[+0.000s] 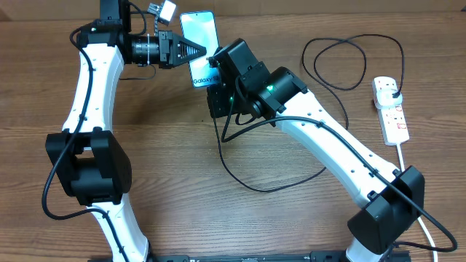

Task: Plug charger to phone and switch on socket
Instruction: 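Push the plug up into the phone's port with the right gripper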

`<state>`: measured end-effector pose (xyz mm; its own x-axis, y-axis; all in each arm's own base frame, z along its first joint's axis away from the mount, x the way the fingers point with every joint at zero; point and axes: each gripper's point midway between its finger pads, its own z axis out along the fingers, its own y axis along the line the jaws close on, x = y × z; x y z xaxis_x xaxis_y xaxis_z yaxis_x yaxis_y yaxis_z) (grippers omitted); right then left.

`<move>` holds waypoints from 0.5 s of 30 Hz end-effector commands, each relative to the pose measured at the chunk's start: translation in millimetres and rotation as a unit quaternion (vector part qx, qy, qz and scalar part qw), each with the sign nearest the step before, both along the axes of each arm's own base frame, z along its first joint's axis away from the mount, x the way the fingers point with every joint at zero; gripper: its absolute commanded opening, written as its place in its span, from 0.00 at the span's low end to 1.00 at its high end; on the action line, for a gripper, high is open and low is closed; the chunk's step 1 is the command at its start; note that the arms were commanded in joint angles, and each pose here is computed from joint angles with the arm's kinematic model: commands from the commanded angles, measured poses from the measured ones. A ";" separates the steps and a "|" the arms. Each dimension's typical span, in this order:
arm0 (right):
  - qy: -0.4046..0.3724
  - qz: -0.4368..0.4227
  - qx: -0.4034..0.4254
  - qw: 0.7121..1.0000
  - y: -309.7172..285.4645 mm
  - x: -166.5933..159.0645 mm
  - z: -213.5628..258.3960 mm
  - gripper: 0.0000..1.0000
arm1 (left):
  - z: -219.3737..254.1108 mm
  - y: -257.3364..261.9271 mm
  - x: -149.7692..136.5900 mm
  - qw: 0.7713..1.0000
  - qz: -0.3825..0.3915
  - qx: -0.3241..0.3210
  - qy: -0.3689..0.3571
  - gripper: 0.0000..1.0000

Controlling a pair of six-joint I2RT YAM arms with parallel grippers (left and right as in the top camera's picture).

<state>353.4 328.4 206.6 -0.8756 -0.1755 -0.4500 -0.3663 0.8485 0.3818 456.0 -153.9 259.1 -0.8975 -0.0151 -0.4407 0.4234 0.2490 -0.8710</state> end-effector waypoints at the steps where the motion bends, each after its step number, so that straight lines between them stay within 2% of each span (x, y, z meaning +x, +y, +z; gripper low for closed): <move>1: -0.028 -0.006 0.020 0.999 -1.6 2.5 29.4 0.04 | 24.3 -1.6 -6.9 0.999 -0.020 -0.038 -0.032 0.04; 15: -0.020 -0.003 0.019 1.000 -2.5 -1.3 28.5 0.04 | 30.8 -1.4 -7.4 0.996 -0.029 -0.052 -0.062 0.04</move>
